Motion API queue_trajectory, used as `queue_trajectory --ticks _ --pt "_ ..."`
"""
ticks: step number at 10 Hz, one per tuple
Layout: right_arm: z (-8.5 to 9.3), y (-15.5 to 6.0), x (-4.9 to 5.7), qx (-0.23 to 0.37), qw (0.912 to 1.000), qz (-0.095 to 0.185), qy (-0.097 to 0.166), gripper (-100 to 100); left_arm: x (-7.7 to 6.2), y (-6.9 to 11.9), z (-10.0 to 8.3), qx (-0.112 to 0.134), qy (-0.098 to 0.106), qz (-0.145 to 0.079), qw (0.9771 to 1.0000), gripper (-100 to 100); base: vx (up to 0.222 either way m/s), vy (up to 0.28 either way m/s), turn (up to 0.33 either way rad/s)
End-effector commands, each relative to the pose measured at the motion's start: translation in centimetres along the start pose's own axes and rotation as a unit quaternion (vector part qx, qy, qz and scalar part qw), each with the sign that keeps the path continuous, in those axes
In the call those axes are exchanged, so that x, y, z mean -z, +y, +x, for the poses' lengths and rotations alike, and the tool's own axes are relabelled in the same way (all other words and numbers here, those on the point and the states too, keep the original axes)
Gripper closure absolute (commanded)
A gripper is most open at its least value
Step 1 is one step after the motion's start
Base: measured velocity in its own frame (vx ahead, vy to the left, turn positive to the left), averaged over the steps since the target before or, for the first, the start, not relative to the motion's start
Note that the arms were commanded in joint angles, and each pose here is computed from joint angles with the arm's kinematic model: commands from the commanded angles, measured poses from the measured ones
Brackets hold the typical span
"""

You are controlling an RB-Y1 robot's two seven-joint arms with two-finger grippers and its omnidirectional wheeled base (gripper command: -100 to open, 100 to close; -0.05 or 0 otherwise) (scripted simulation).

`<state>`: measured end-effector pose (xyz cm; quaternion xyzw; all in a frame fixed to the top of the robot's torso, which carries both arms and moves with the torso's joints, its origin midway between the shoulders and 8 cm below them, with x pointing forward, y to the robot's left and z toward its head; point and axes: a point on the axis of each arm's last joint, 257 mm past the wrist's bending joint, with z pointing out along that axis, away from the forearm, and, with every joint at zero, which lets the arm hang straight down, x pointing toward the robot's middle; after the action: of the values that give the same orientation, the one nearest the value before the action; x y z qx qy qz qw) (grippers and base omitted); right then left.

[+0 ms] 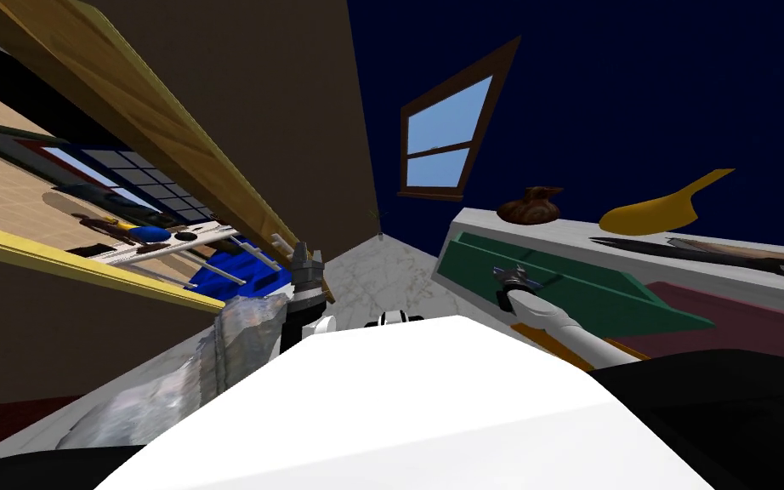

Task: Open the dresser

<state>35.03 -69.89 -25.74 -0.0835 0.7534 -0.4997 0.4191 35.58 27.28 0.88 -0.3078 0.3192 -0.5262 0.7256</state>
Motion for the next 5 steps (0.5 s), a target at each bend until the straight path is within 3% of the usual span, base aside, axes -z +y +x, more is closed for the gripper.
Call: queue_trajectory --ticks 1,5 --pt "0.23 0.29 0.12 0.001 1.0000 -0.003 0.002 0 0.00 0.00 0.00 0.000 0.000 0.000 1.0000 0 0.000 0.000 0.000" --pt "0.77 1.07 0.45 0.002 0.9999 -0.010 0.006 0 0.00 0.00 0.00 0.000 0.000 0.000 1.0000 0 0.000 0.000 0.000"
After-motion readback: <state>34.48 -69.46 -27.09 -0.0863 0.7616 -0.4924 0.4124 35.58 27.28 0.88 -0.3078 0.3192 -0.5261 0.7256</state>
